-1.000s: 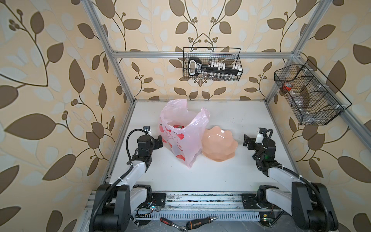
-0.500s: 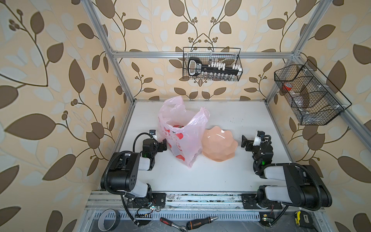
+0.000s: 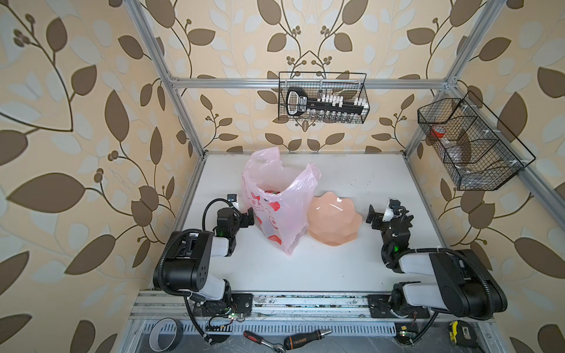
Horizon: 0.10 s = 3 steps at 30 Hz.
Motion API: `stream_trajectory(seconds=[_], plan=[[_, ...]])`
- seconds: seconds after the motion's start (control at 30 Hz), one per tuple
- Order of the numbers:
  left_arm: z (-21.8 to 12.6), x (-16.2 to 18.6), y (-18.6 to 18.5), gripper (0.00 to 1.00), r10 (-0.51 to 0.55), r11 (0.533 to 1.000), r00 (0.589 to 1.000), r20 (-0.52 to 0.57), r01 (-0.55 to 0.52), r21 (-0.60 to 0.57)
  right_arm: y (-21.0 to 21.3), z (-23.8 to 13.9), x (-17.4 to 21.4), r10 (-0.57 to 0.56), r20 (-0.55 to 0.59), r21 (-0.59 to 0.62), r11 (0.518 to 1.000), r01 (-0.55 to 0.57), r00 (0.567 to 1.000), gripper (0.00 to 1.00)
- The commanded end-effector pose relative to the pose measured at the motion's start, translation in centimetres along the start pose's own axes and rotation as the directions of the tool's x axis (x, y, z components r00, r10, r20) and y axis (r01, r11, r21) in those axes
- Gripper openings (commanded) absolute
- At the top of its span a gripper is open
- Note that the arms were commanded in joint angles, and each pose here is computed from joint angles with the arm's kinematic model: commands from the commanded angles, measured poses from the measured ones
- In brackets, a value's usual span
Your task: Place the fruits into the plastic bag
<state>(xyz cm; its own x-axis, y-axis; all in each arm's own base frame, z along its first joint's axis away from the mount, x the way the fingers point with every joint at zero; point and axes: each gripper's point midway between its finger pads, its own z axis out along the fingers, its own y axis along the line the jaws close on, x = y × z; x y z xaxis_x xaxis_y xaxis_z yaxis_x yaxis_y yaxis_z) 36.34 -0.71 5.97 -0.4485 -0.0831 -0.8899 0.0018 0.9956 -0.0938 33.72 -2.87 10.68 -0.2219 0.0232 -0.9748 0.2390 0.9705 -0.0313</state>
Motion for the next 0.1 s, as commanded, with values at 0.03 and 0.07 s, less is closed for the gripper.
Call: stream_trajectory(seconds=[0.03, 0.07], plan=[[0.15, -2.49, 0.08, 0.99, 0.009, 1.000, 0.998, 0.062, -0.009, -0.001, -0.74, 0.16, -1.71, 0.006, 0.057, 0.044, 0.999, -0.008, 0.998, 1.00], [0.16, -2.49, 0.08, 0.99, 0.008, 1.000, 0.998, 0.061, -0.008, -0.002, -0.75, 0.13, -1.66, 0.005, 0.056, 0.044, 0.999, -0.008, 0.998, 1.00]])
